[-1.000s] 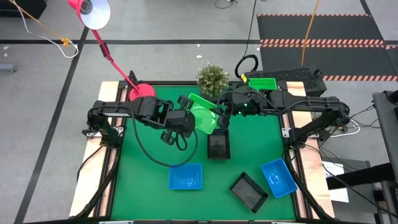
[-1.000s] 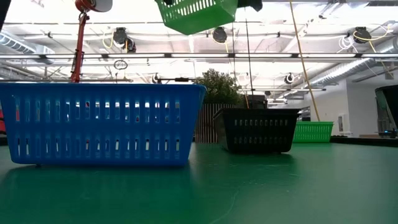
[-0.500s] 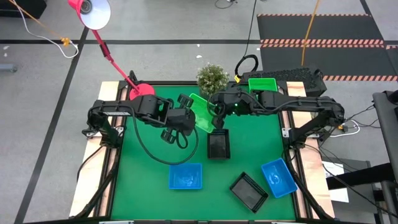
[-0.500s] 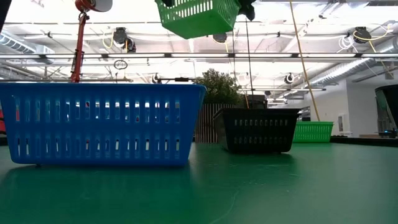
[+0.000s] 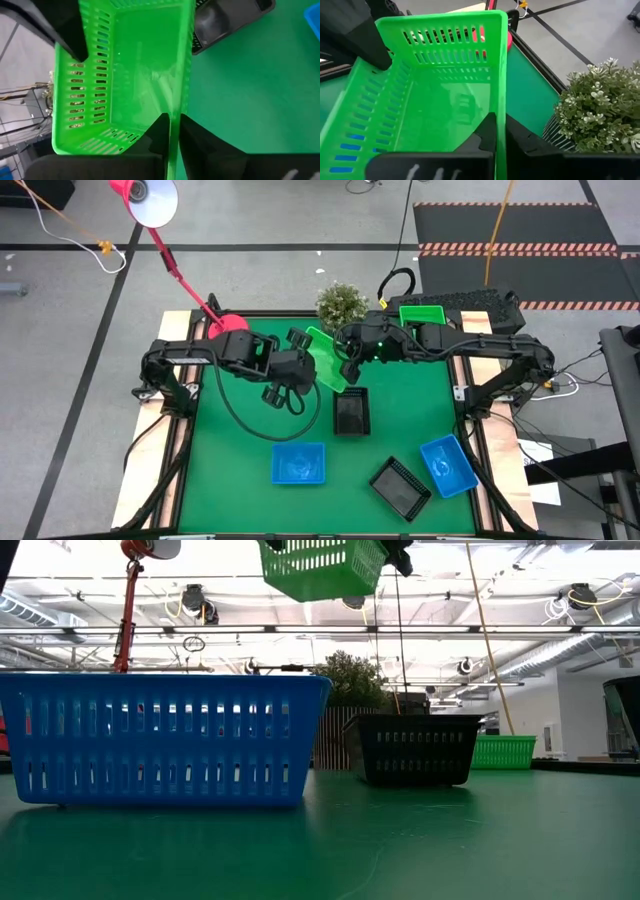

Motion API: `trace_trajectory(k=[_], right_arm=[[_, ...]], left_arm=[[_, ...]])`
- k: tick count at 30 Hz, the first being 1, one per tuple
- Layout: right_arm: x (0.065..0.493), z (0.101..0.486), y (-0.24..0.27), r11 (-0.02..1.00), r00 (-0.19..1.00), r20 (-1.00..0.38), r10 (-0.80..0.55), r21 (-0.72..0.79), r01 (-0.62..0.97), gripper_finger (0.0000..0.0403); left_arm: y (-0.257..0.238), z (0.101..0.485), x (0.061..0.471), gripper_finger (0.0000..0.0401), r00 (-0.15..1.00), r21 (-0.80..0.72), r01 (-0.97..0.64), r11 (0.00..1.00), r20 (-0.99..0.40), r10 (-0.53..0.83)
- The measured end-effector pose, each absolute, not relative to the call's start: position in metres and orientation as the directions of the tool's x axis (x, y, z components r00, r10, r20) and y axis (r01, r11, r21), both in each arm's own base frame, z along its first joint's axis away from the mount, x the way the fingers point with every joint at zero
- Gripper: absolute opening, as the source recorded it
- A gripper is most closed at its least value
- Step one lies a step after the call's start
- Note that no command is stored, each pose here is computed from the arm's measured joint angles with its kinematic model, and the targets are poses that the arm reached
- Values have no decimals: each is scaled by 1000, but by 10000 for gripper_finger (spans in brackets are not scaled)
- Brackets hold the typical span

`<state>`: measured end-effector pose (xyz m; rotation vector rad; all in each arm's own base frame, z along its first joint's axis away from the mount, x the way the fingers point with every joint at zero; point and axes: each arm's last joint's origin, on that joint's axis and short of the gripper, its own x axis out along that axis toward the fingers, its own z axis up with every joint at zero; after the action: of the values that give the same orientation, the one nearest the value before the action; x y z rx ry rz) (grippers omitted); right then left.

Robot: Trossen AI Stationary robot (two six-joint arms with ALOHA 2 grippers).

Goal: Stack baskets by color
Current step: Stack the left green bin on the left stacked green bins

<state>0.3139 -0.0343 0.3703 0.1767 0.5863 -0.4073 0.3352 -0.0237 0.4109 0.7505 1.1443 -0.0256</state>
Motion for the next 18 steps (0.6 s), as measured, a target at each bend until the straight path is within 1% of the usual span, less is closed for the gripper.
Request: trace_trajectory(k=[4,9,12,16,18], right_arm=[[314,370,-35,905,756,-570,-323,47,422,3],[314,370,-34,906,756,-572,-318,51,420,3],[313,369,-34,905,749,-582,-317,51,422,2],[313,369,-34,905,747,-584,-317,50,422,2],[312,369,-34,905,748,-583,-317,50,422,2]], left_arm=[[-22,413,336,90,456,534,361,765,-816,355],[-22,417,336,184,493,545,333,770,-796,351],[-24,422,332,230,509,538,336,773,-794,331],[-25,431,323,272,544,507,336,794,-793,276],[-25,433,322,288,558,503,318,804,-785,270]])
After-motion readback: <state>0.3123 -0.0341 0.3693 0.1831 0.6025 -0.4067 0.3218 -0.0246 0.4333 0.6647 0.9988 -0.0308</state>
